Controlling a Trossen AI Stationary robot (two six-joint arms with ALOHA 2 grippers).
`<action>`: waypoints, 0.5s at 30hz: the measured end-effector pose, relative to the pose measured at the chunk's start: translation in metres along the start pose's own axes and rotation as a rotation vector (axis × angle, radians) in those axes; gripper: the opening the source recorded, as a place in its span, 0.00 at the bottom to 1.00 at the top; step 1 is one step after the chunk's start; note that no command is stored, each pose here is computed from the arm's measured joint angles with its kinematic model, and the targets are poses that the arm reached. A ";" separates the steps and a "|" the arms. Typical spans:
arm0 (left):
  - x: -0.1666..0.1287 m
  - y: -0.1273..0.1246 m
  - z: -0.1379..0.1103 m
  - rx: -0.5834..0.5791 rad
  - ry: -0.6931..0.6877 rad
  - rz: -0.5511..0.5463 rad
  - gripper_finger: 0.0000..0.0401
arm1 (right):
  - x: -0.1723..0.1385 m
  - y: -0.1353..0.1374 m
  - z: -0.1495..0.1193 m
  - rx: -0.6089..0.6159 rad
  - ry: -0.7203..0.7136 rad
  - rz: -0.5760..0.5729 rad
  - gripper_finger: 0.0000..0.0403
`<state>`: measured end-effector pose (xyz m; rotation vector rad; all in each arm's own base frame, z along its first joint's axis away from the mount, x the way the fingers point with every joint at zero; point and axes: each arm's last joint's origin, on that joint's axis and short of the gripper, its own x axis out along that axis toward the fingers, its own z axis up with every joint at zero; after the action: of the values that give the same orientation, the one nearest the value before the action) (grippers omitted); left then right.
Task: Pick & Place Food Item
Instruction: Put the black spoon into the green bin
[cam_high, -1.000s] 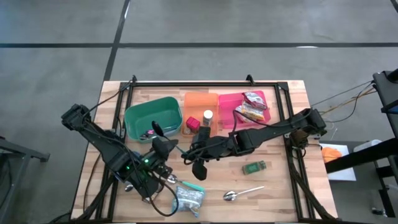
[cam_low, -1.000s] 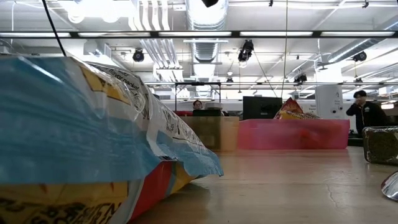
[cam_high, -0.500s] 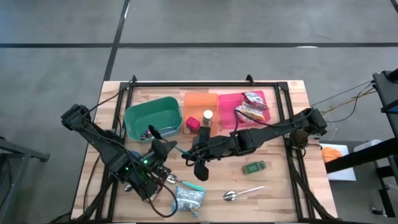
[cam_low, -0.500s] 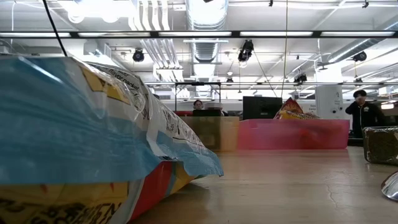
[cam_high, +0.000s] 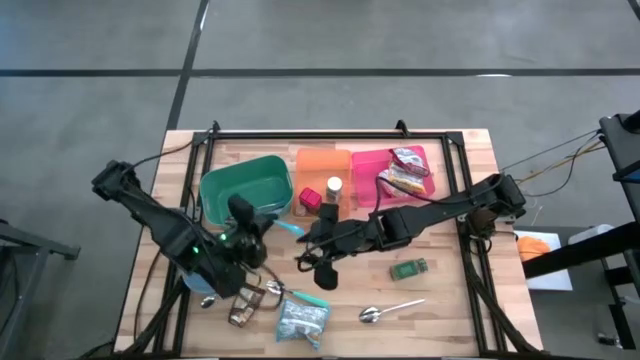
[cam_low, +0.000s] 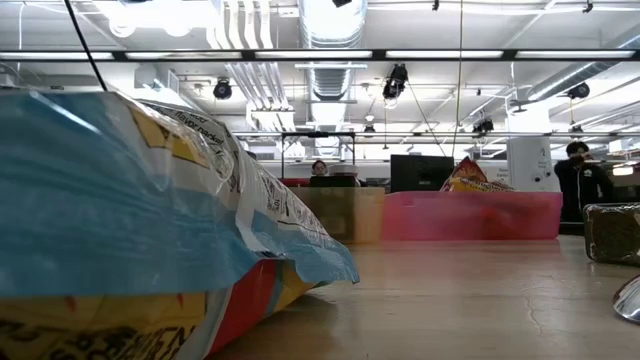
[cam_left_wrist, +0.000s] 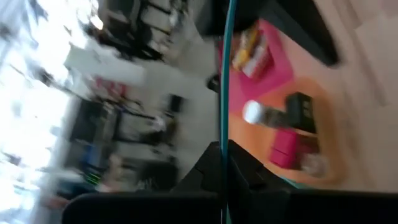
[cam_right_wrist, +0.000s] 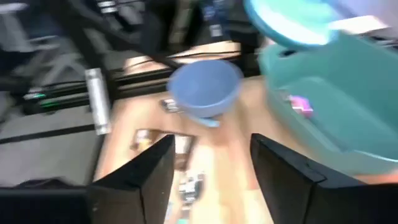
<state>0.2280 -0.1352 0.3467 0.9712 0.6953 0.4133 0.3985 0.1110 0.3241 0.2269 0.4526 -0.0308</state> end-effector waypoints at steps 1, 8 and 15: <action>0.001 0.005 -0.006 -0.050 0.017 -0.020 0.01 | -0.003 -0.001 0.001 -0.002 -0.005 -0.035 0.53; 0.028 0.035 -0.049 -0.426 0.285 -0.135 0.01 | -0.015 -0.010 -0.003 -0.010 0.050 -0.219 0.56; 0.075 0.042 -0.093 -0.534 0.569 -0.146 0.00 | -0.014 -0.011 -0.014 -0.038 0.105 -0.238 0.56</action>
<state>0.2154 -0.0117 0.3211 0.2848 1.0894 0.7144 0.3790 0.1030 0.3152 0.1368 0.5822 -0.2445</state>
